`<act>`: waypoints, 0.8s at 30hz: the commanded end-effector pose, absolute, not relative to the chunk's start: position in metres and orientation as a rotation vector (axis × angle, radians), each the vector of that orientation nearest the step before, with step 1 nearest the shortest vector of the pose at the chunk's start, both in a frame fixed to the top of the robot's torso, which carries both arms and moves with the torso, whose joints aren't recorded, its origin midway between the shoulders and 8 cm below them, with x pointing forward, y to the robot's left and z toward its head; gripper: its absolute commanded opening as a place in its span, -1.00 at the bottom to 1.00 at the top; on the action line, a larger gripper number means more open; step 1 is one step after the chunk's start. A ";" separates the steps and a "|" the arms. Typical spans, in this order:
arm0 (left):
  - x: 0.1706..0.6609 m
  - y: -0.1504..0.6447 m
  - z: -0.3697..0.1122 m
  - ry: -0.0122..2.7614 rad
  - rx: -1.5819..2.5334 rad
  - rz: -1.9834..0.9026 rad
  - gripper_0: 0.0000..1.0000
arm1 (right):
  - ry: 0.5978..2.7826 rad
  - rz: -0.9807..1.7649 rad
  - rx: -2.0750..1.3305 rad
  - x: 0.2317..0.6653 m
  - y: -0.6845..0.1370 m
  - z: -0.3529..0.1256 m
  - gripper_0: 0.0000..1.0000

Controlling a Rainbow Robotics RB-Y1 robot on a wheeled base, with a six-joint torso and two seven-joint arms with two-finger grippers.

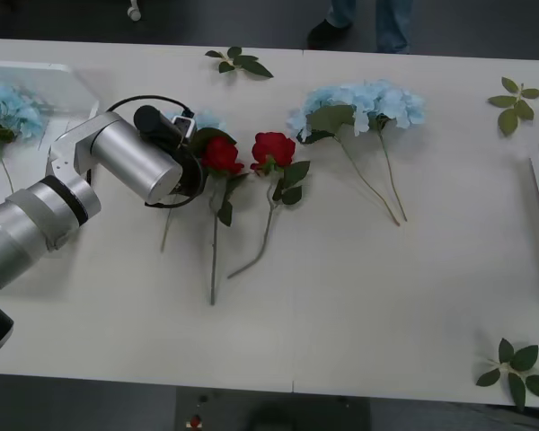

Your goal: Put the red flowers into the right box and the blue flowers into the left box

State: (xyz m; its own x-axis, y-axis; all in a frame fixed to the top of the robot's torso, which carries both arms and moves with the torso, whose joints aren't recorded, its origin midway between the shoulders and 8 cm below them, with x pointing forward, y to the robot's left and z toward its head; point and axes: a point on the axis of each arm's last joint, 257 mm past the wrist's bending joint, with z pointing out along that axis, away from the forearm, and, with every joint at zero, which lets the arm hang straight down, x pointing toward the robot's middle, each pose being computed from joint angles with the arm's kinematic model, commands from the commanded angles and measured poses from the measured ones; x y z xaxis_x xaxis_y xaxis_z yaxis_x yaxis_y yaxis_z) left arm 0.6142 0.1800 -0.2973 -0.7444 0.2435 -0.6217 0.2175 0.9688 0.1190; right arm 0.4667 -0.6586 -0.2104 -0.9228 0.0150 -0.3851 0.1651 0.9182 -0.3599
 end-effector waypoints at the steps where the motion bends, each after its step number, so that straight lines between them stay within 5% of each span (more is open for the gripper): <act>1: 0.628 0.179 -0.252 2.402 0.309 0.054 -1.00 | 2.668 -0.551 0.060 0.477 -0.653 -0.175 0.86; 15: 0.612 0.219 -0.173 2.457 0.337 -0.021 -1.00 | 2.713 -0.278 -0.250 0.459 -0.548 -0.077 0.86; 24: 0.599 0.305 -0.115 2.480 0.142 0.058 -1.00 | 2.561 -0.043 -0.379 0.486 -0.426 -0.072 0.86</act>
State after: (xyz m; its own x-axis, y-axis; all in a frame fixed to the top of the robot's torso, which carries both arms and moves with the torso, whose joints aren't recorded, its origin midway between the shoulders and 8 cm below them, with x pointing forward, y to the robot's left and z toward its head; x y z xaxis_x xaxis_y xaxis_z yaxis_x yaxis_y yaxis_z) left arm 0.5946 0.2760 -0.1665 -0.8315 0.0820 -0.5494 0.0879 0.9960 0.0157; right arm 0.4855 -0.4394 -0.0708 -0.7863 -0.3814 -0.4860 -0.3417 0.9239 -0.1722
